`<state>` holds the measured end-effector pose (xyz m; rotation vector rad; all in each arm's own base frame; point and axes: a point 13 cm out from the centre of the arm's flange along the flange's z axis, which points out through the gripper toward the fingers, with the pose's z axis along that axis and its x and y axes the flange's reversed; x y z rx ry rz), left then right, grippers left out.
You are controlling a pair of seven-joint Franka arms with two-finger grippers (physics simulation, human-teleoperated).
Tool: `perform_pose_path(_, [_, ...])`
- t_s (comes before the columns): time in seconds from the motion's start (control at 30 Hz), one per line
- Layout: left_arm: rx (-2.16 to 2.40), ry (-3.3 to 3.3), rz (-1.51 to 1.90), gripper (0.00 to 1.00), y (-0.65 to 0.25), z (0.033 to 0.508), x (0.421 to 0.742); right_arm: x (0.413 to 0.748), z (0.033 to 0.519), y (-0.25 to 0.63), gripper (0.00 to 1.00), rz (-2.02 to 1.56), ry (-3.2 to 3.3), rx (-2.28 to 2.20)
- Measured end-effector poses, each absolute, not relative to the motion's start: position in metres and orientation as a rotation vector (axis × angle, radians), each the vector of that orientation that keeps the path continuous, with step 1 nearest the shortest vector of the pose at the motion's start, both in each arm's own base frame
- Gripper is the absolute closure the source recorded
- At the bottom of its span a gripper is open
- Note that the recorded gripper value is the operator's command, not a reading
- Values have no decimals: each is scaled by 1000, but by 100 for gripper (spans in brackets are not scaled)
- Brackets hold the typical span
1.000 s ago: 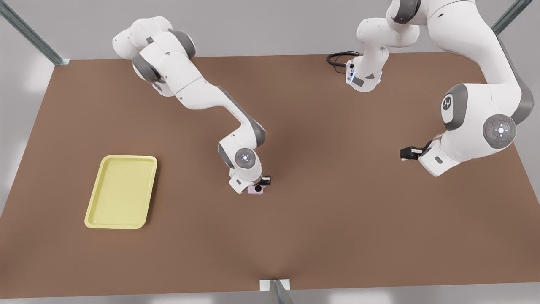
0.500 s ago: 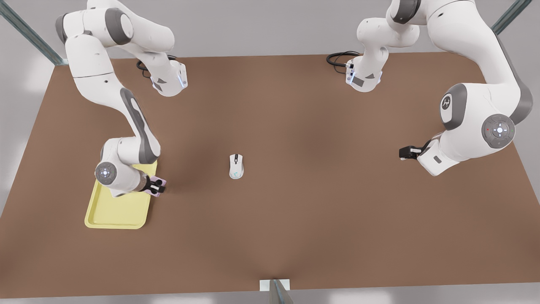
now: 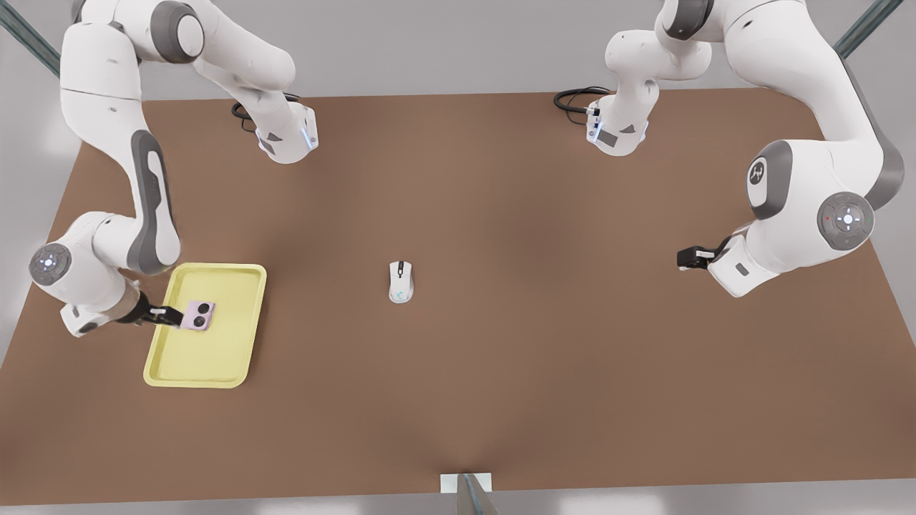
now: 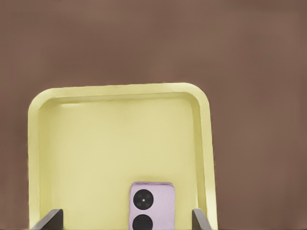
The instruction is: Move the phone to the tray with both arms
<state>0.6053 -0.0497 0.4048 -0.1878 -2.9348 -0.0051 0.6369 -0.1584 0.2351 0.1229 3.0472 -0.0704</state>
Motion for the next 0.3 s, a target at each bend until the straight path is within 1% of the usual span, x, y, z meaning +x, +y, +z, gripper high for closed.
perform_pose_path(0.1, [-186, -2935, -7, 0, -49, 404, 606, 650, 377, -142, 0, -110, 2955, 39])
perform_pose_path(0.13, [-181, -2933, -9, 0, -48, 402, 607, 656, 422, -119, 0, -116, 2937, -12])
perform_pose_path(0.17, [-178, -2932, -10, 0, -48, 400, 607, 655, 453, -96, 0, -126, 2937, -64])
perform_pose_path(0.23, [-171, -2933, -13, 0, -47, 399, 608, 638, 478, -68, 0, -139, 2983, -123])
perform_pose_path(0.3, [-166, -2934, -15, 0, -47, 399, 609, 623, 479, -61, 0, -141, 3045, -138])
